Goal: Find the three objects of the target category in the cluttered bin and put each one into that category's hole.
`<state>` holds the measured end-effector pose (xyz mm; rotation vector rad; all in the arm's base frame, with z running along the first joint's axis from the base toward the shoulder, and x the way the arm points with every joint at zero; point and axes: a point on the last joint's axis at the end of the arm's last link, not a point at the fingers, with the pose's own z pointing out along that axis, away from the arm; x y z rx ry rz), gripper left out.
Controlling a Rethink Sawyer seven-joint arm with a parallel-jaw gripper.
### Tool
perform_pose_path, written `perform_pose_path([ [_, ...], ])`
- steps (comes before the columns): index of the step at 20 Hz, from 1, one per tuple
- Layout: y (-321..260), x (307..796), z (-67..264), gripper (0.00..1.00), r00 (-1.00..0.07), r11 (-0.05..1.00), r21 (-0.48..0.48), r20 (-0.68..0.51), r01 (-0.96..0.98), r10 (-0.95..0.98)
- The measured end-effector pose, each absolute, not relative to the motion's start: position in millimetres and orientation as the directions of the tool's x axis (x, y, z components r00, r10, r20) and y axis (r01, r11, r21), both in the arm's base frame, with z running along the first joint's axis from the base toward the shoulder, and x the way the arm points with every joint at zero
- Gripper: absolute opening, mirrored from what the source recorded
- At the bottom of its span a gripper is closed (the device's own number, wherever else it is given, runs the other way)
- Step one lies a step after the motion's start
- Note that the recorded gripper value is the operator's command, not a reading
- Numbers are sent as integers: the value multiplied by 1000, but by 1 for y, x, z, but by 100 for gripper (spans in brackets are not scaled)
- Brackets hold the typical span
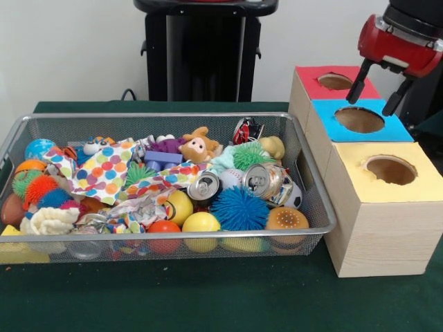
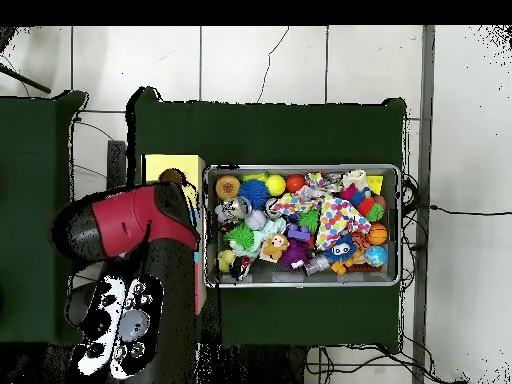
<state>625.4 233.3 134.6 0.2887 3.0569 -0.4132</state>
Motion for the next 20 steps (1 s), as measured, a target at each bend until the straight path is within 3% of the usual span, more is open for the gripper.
perform_pose_path([
  [12, 230, 627, 136, 100, -978, 944, -256, -81, 208, 193],
  [20, 226, 634, 118, 100, -969, 951, -202, -127, 233, 211],
])
